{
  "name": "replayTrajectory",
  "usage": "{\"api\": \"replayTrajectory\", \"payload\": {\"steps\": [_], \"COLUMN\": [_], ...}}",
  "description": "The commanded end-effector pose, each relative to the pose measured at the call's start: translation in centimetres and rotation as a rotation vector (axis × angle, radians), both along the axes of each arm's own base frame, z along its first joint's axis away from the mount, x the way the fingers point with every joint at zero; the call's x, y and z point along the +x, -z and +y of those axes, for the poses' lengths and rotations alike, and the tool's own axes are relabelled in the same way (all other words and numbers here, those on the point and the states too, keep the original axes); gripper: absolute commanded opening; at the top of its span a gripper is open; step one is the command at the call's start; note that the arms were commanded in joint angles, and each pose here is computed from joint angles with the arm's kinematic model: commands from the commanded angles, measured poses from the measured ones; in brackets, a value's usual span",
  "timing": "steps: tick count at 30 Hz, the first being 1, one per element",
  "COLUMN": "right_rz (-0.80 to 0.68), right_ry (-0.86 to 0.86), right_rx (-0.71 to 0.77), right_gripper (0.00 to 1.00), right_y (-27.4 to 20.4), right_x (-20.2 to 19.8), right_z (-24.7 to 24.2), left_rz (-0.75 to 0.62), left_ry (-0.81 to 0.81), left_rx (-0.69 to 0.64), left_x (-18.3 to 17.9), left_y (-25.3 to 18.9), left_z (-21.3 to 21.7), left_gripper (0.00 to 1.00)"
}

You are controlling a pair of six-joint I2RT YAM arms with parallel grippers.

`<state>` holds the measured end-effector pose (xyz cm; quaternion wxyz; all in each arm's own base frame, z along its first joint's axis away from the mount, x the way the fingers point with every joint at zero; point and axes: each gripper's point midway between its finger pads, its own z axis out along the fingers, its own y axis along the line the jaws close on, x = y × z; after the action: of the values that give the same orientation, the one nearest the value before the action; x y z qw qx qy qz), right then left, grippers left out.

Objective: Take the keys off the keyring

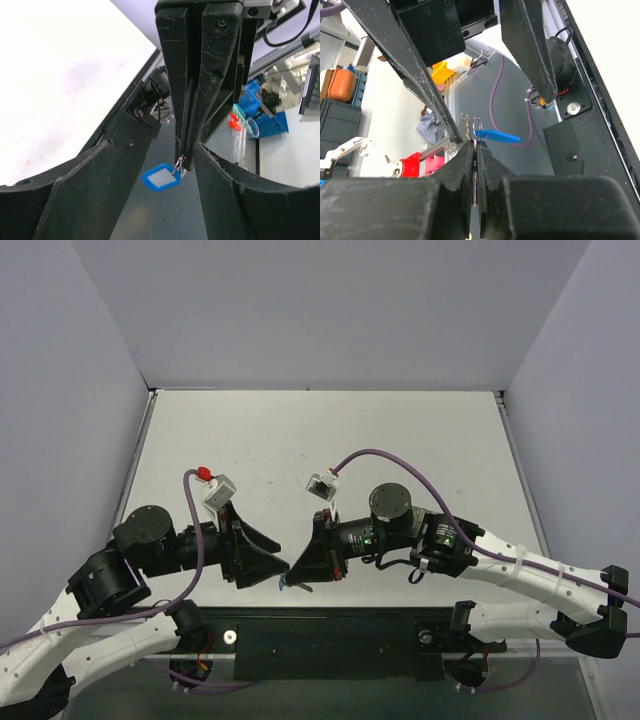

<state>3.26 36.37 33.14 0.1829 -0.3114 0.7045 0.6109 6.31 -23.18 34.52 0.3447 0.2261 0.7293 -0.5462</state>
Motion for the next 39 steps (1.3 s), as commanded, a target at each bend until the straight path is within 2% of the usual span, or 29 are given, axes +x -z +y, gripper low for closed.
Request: {"api": "replayTrajectory", "payload": {"steps": [1, 6, 10, 17, 27, 39], "right_rz": [-0.083, -0.099, -0.109, -0.119, -0.124, -0.123], "right_ry": [0.044, 0.071, 0.107, 0.122, 0.138, 0.142], "right_rx": [0.147, 0.169, 0.198, 0.236, 0.249, 0.253], "right_gripper": [0.0, 0.0, 0.0, 0.0, 0.0, 0.0], "right_y": [-4.8, -5.3, -6.0, -7.0, -7.3, -7.4], "right_x": [0.7, 1.1, 1.6, 1.9, 2.1, 2.3], "right_z": [-0.2, -0.4, -0.4, -0.4, -0.4, -0.3], "left_rz": [-0.057, -0.051, -0.044, -0.035, -0.018, 0.009], "left_ry": [-0.132, -0.189, -0.168, -0.161, -0.135, -0.109], "left_rx": [-0.145, -0.351, -0.476, -0.498, -0.492, -0.474], "left_x": [1.1, 1.3, 0.7, 0.7, 0.8, 0.7], "left_y": [-4.1, -6.3, -6.5, -5.8, -5.3, -4.4], "left_z": [1.7, 2.6, 2.9, 2.6, 1.7, 1.0], "left_gripper": [0.75, 0.67, 0.66, 0.65, 0.49, 0.49]}}
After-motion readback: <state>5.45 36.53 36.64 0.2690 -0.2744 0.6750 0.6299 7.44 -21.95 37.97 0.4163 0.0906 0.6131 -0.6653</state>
